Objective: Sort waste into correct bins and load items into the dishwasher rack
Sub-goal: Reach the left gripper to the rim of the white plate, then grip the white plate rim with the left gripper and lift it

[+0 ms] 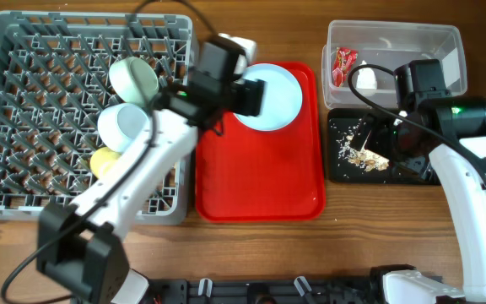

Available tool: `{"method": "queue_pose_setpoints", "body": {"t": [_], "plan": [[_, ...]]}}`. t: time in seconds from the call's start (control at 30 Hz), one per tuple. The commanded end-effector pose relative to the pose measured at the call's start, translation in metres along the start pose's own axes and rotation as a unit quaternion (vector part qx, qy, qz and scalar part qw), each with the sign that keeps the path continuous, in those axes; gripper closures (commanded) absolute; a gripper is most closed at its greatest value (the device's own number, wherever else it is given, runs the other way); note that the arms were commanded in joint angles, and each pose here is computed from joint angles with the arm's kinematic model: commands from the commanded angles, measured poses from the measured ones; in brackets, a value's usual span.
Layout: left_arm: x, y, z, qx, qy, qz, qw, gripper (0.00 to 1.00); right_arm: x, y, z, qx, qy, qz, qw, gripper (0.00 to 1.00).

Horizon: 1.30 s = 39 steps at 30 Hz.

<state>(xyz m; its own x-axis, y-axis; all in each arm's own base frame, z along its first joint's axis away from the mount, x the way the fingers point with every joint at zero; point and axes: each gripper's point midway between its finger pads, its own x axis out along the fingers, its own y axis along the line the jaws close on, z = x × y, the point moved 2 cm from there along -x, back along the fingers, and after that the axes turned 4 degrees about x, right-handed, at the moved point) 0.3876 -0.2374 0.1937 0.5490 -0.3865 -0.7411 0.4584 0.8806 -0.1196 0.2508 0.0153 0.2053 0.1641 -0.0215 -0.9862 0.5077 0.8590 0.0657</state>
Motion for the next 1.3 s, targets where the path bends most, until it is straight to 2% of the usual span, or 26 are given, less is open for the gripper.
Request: {"method": "queue_pose_setpoints", "body": {"t": [0.0,0.17,0.3,0.5,0.6,0.67,0.77,0.9,1.0,1.17,1.27], "plan": [[0.042,-0.032,-0.024,0.093,0.038,-0.031,0.994,0.18,-0.005,0.000,0.004,-0.001,-0.011,0.002,1.000,0.00],[0.084,-0.053,-0.058,0.186,0.081,-0.050,0.978,0.16,-0.005,0.000,0.004,-0.001,-0.011,0.002,1.000,0.00],[0.115,-0.044,-0.081,0.190,0.112,-0.027,0.975,0.14,-0.005,-0.001,0.003,-0.002,-0.010,0.001,1.000,0.00],[0.134,-0.039,-0.114,0.191,0.166,-0.027,0.967,0.16,-0.005,-0.001,0.003,-0.002,-0.009,0.000,1.000,0.00],[0.137,-0.037,-0.130,0.191,0.195,-0.027,0.962,0.25,-0.005,0.000,0.003,-0.001,-0.010,0.001,1.000,0.00],[0.136,-0.035,-0.137,0.191,0.209,-0.026,0.959,0.43,-0.005,-0.001,0.003,-0.001,-0.010,0.001,1.000,0.00],[0.135,-0.035,-0.140,0.190,0.216,-0.026,0.957,0.66,-0.005,-0.001,0.003,-0.002,-0.010,0.001,1.000,0.00],[0.134,-0.034,-0.141,0.190,0.220,-0.025,0.957,0.86,-0.005,0.000,0.003,-0.002,-0.010,0.001,1.000,0.00],[0.133,-0.035,-0.143,0.191,0.223,-0.026,0.956,0.95,-0.005,0.000,0.004,-0.004,-0.011,0.002,1.000,0.00],[0.131,-0.041,-0.141,0.196,0.219,-0.029,0.955,0.96,-0.005,0.001,0.005,-0.007,-0.014,0.003,1.000,0.00],[0.119,-0.051,-0.125,0.203,0.194,-0.034,0.959,0.96,-0.005,0.001,0.005,-0.010,-0.013,0.003,1.000,0.00]]}}
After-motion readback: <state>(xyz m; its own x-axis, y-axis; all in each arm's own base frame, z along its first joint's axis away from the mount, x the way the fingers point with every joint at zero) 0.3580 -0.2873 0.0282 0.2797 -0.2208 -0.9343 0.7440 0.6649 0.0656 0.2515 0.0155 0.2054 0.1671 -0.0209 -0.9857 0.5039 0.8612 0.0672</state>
